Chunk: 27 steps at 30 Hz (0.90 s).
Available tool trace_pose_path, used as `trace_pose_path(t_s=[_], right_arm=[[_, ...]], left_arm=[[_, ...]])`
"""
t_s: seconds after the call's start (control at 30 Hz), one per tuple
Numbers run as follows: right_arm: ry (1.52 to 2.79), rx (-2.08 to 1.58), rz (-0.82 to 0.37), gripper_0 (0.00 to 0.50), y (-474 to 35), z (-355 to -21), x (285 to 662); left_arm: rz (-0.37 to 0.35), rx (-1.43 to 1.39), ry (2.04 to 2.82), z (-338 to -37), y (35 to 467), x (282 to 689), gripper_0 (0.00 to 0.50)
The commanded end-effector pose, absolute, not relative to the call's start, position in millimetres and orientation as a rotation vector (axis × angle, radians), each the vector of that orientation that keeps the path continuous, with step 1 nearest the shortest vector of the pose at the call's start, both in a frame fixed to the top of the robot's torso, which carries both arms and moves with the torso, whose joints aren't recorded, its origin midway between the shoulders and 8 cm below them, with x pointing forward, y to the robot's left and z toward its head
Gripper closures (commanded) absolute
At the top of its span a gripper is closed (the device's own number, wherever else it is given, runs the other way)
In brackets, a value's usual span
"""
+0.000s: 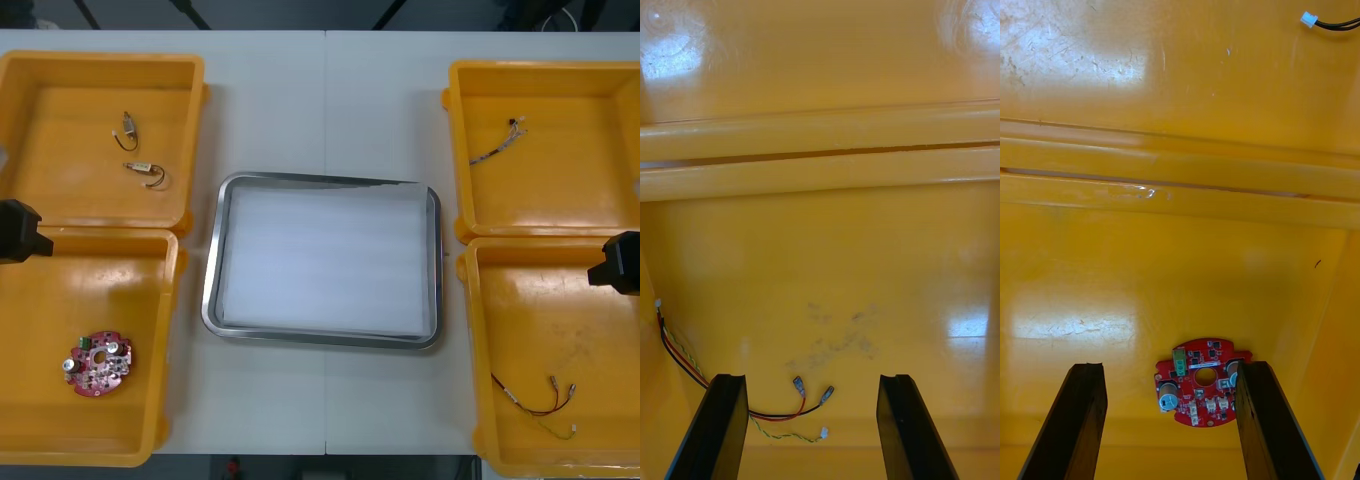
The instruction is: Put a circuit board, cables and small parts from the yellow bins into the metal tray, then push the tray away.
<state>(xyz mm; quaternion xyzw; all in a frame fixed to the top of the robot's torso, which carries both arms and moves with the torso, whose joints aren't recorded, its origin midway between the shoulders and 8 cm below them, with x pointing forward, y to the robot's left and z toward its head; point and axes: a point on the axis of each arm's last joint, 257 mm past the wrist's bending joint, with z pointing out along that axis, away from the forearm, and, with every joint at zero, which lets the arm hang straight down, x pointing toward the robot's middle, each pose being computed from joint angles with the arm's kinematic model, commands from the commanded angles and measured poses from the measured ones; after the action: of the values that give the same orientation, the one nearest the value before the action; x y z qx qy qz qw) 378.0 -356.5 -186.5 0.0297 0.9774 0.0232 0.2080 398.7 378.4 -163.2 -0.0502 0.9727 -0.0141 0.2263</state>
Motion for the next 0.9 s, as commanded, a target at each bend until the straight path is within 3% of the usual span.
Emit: trace_pose_path(t_s=[0.03, 0.9], right_arm=[[2.699, -0.04, 0.054, 0.0, -344.3, -179.1, 381.2], [2.699, -0.04, 0.054, 0.0, -344.3, -179.1, 381.2]], left_arm=[[0.029, -0.077, 2.631, -132.1, 391.0, 409.1, 0.0], [0.029, -0.077, 2.631, -132.1, 391.0, 409.1, 0.0]])
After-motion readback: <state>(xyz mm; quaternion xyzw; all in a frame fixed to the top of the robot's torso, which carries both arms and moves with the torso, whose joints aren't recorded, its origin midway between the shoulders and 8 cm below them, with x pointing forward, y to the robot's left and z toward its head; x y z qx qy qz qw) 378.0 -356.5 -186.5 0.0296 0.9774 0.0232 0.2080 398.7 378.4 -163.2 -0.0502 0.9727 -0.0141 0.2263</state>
